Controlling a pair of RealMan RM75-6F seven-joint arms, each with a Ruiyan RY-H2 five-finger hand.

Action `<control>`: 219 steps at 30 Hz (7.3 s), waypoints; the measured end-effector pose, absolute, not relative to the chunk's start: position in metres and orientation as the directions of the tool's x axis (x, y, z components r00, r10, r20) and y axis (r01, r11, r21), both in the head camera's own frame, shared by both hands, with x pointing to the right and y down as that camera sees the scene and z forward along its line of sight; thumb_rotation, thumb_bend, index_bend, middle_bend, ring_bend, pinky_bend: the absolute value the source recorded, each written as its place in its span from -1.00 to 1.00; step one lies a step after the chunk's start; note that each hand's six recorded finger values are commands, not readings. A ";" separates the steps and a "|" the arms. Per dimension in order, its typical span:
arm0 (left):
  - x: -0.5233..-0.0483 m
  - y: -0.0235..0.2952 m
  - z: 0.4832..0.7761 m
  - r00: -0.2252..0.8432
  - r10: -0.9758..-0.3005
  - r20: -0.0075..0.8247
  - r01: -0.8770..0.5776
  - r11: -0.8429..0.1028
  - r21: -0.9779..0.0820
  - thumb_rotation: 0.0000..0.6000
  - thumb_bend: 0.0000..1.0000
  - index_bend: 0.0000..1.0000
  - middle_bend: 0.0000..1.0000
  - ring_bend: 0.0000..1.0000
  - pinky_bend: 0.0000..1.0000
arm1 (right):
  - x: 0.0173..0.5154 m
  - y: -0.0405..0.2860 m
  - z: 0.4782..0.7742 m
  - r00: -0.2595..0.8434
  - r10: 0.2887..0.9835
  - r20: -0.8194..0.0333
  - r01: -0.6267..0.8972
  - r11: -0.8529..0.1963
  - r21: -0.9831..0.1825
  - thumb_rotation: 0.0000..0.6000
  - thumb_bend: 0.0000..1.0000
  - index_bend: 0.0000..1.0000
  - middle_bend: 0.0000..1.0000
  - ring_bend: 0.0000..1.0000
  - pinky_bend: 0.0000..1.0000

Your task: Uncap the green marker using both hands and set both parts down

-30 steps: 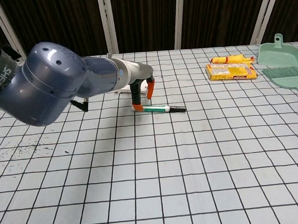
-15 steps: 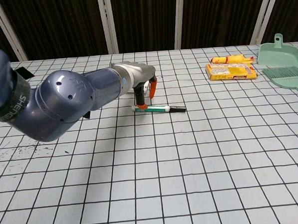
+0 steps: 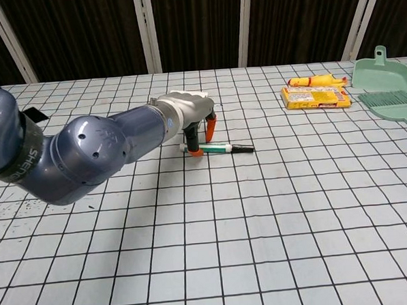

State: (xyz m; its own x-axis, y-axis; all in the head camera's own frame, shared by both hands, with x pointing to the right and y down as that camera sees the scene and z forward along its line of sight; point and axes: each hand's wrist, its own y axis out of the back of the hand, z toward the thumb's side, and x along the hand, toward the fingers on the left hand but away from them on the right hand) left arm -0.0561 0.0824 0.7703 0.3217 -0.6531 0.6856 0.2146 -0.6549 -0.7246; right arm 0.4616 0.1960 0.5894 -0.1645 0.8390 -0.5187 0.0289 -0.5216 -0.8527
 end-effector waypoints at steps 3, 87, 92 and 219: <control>-0.056 0.082 0.770 0.322 -0.660 0.679 0.220 -0.645 -0.731 1.00 -0.19 -0.02 -0.66 -1.00 -1.00 | 0.461 0.196 0.589 -0.164 0.839 -0.518 0.030 -0.521 -0.853 1.00 -0.90 -1.00 -1.00 -1.00 -1.00; -0.073 0.018 0.549 0.256 -0.856 0.449 -0.022 -0.470 -0.883 1.00 0.02 0.25 -0.42 -1.00 -1.00 | 0.454 0.196 0.596 -0.135 0.838 -0.529 0.040 -0.528 -0.848 1.00 -0.90 -0.90 -1.00 -1.00 -1.00; -0.093 0.018 0.539 0.214 -0.869 0.446 -0.006 -0.457 -0.889 1.00 0.02 0.25 -0.42 -1.00 -1.00 | 0.456 0.195 0.591 -0.129 0.847 -0.517 0.073 -0.511 -0.856 1.00 -0.90 -0.86 -1.00 -1.00 -1.00; -0.021 0.071 0.619 0.343 -0.836 0.428 -0.211 -0.513 -0.832 1.00 0.10 0.34 -0.35 -1.00 -1.00 | 0.192 0.043 0.570 0.106 0.826 -0.554 0.175 -0.563 -0.807 1.00 -0.44 0.09 -0.86 -0.83 -0.91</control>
